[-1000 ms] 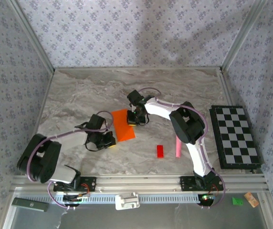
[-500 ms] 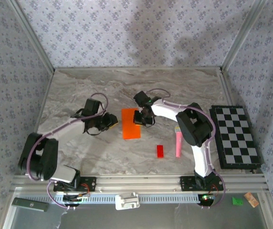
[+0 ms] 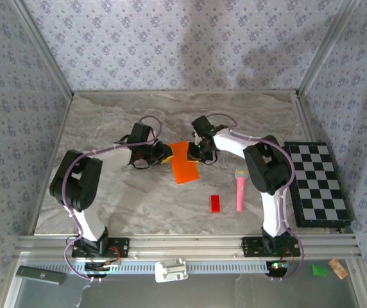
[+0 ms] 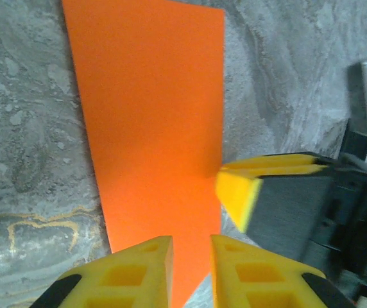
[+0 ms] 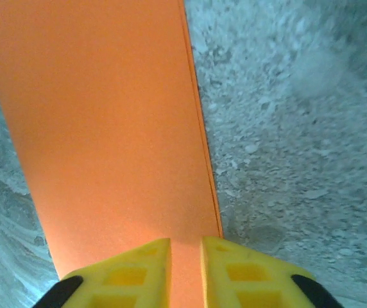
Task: Fold a paper plane with a square sheet of paper (pick it up from the middle)
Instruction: Move the square sheet of paper to the center of the table, then fold the triangle a second time at the center of the table.
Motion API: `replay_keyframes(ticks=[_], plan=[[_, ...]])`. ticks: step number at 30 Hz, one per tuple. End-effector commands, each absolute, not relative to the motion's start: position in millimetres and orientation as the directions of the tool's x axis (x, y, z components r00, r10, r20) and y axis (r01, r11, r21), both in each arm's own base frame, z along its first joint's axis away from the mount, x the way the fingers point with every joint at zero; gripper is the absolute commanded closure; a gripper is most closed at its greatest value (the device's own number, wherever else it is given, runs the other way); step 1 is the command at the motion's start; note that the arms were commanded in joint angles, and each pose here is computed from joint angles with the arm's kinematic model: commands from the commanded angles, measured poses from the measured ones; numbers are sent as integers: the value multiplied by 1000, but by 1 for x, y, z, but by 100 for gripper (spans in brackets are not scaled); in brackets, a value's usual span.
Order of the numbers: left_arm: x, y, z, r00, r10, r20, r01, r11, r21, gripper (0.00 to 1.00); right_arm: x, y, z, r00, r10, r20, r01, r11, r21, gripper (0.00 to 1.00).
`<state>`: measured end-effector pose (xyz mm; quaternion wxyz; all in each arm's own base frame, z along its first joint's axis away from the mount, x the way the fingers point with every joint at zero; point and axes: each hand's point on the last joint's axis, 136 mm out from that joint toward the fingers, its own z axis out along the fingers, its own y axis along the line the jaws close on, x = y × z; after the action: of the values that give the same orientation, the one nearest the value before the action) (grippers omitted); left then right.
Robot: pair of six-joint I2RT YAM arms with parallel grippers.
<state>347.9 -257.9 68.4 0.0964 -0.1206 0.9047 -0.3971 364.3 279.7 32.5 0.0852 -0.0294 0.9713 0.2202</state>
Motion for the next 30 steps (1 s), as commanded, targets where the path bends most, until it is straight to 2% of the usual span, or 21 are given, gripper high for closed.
replay_keyframes(ticks=[1, 6, 8, 13, 30], plan=[[355, -265, 68, -953, -296, -67, -147, 645, -750, 81, 366, 270, 62, -973, 32, -230, -84, 876, 476, 74], [362, -273, 63, -951, -302, -59, -155, 634, -758, 82, 359, 252, 64, -970, 112, -216, -17, 854, 520, 68], [363, -276, 63, -952, -301, -57, -152, 626, -764, 82, 343, 244, 48, -979, 130, -157, 31, 855, 517, 67], [365, -281, 60, -953, -298, -57, -149, 625, -766, 83, 330, 248, 37, -987, 117, -107, 40, 838, 544, 65], [349, -262, 5, -950, -312, 8, -251, 750, -612, 85, 309, 256, 24, -998, 63, -25, 38, 822, 568, 60]])
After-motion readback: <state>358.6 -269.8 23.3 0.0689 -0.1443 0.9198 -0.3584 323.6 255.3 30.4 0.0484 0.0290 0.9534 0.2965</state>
